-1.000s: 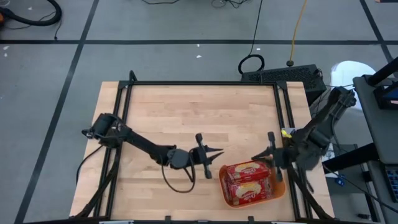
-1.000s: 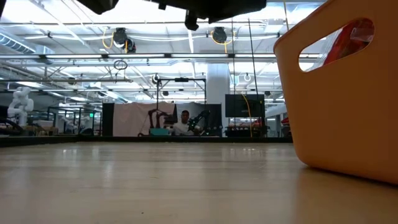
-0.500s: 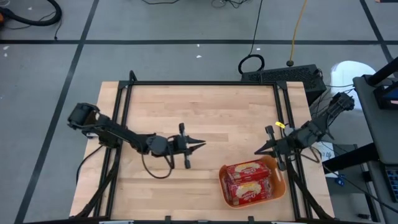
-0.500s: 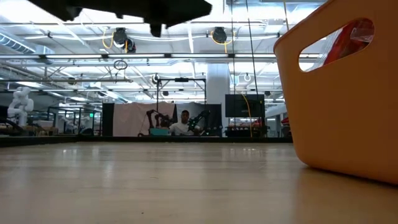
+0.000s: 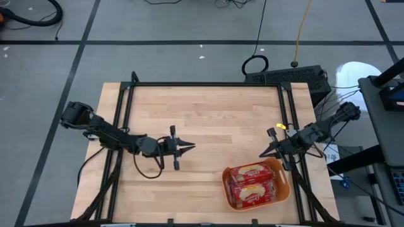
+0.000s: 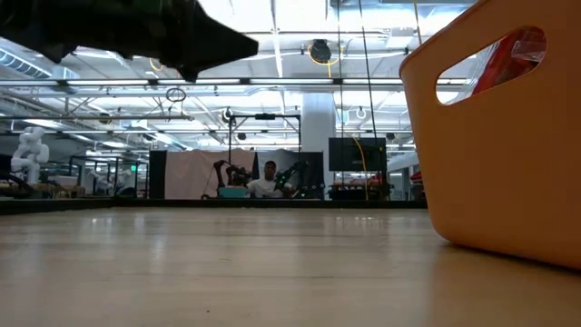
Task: Sort popcorn bags into baskets
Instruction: Return to Home Position
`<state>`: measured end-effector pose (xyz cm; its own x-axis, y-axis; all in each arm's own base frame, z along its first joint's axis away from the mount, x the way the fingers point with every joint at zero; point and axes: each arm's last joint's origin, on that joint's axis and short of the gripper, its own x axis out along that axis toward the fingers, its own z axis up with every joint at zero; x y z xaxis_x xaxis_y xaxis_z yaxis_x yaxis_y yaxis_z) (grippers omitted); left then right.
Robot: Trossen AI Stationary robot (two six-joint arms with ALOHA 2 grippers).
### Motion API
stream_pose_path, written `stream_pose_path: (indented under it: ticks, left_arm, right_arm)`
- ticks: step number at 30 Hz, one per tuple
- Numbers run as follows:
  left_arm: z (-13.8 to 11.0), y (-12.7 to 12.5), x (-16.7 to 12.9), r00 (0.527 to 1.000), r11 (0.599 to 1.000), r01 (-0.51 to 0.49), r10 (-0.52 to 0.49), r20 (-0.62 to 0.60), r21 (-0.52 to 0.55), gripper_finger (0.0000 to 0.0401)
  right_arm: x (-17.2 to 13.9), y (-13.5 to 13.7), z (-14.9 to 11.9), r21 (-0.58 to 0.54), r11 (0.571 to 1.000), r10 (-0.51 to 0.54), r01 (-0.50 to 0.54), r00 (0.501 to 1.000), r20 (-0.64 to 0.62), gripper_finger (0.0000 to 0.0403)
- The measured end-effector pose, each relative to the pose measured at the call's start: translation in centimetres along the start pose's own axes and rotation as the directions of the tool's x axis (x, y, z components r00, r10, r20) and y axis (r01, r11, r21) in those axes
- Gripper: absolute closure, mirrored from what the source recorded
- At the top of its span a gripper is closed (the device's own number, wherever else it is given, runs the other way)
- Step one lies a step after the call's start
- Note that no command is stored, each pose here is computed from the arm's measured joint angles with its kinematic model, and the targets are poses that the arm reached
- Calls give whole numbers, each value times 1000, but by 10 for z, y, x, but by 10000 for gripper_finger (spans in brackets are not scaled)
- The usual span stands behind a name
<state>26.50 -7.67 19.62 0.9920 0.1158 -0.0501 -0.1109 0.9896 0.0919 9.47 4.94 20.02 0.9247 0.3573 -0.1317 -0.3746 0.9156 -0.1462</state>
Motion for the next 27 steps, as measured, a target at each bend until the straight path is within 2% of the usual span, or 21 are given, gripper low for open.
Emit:
stream_pose_path:
  ticks: [5, 12, 16, 19, 24, 27]
  left_arm:
    - [-9, 6, -15, 1000, 1000, 2, -2, -20, 9, 361]
    - [-13, 18, -41, 1000, 999, 1, -1, 1, -50, 361]
    - [-13, 22, -52, 998, 998, 53, -52, 22, -46, 361]
    - [-16, 25, -60, 995, 995, 92, -91, 33, -34, 361]
    - [-24, 30, -74, 994, 995, 96, -93, 51, -43, 361]
    - [-29, 34, -83, 992, 994, 100, -95, 82, -52, 361]
  right_arm:
    - [0, 0, -11, -8, 1000, 17, -17, 1000, -24, 403]
    - [0, 0, -21, 38, 999, 32, -31, 999, -25, 403]
    - [0, 1, -25, 36, 999, 35, -35, 999, -19, 403]
    - [1, 1, -27, 36, 999, 30, -30, 999, 20, 403]
    - [3, 2, -32, 39, 999, 19, -23, 995, 103, 403]
    - [3, 2, -32, 29, 999, 17, -21, 994, 108, 403]
